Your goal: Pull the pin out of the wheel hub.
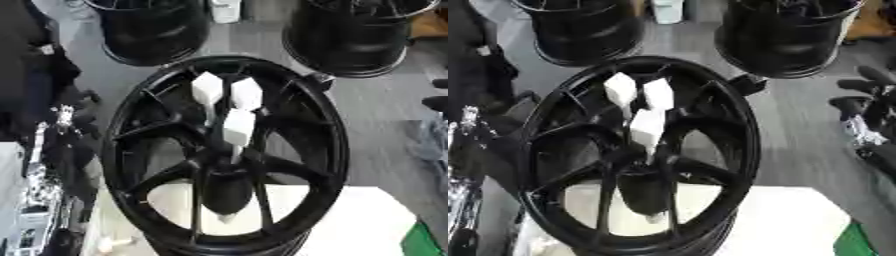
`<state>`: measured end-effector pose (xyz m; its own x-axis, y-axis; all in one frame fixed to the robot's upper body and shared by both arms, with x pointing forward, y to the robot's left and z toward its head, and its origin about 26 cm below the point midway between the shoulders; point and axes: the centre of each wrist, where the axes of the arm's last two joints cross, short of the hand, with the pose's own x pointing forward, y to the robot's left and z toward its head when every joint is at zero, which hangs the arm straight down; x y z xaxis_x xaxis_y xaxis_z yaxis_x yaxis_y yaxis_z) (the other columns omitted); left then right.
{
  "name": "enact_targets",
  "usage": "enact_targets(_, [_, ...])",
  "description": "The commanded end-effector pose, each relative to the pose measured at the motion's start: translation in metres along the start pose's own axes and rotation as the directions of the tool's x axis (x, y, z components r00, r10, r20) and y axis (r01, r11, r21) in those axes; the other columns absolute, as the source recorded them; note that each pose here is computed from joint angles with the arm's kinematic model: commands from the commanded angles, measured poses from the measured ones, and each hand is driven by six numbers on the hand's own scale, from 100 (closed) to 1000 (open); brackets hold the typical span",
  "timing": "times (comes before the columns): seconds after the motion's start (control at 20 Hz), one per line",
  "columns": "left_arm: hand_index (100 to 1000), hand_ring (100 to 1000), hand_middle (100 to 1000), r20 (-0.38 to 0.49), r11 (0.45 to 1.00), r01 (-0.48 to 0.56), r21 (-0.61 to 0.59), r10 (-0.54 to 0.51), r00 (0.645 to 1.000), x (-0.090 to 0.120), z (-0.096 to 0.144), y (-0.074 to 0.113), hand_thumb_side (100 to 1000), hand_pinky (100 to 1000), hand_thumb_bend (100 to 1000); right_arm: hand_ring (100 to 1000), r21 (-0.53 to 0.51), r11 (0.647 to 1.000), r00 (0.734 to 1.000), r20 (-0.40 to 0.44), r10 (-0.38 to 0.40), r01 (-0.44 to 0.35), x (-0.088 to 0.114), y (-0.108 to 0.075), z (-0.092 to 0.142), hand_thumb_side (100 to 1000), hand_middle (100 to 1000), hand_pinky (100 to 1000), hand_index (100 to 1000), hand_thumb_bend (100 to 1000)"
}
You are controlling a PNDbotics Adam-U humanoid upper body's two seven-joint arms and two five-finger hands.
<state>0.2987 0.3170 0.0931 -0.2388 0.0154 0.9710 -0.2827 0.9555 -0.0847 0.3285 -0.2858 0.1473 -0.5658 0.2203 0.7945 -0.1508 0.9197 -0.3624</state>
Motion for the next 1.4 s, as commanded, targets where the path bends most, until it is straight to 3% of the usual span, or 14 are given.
enact_targets(0.05, [761,627,685,0.03,1.0,0.003,-0.002,-0.003,1.0,0.008,-0.002,0.001,647,615,665,737,0.01,0.999,0.999,0.035,0.03,-0.03,0.01,-0.006,-0.005,402,800,837,957,100])
enact_targets(0.5, [761,628,687,0.032,1.0,0.007,-0.002,-0.007,0.999,0.009,-0.003,0.001,646,615,664,738,0.019,0.999,0.999,0.038,0.037,-0.038,0.011,-0.006,-0.006,399,802,838,958,100])
enact_targets(0.75, [761,628,689,0.026,1.0,0.014,-0.005,-0.014,1.0,0.008,-0.002,0.002,647,615,664,751,0.166,0.969,0.979,0.119,0.166,-0.184,0.034,-0.021,-0.043,382,827,836,966,100])
enact_targets(0.9, [761,628,690,0.02,1.0,0.017,-0.017,-0.017,1.0,0.007,-0.001,0.001,648,616,665,757,0.307,0.9,0.944,0.216,0.251,-0.31,0.059,-0.027,-0.083,388,842,835,973,100])
enact_targets(1.05, [761,628,691,0.018,0.999,0.019,-0.026,-0.019,1.0,0.006,-0.001,0.0,648,616,665,771,0.436,0.812,0.914,0.293,0.281,-0.389,0.077,-0.026,-0.117,419,874,837,989,148])
enact_targets(1.25, [761,627,691,0.018,0.999,0.026,-0.028,-0.026,1.0,0.006,-0.001,0.001,648,616,665,784,0.587,0.697,0.907,0.331,0.26,-0.413,0.086,-0.01,-0.154,452,898,841,1000,179])
enact_targets(1.4, [761,626,691,0.017,0.999,0.028,-0.035,-0.027,0.999,0.006,-0.002,0.001,649,616,665,795,0.683,0.606,0.913,0.325,0.247,-0.407,0.08,0.013,-0.177,470,903,845,1000,190])
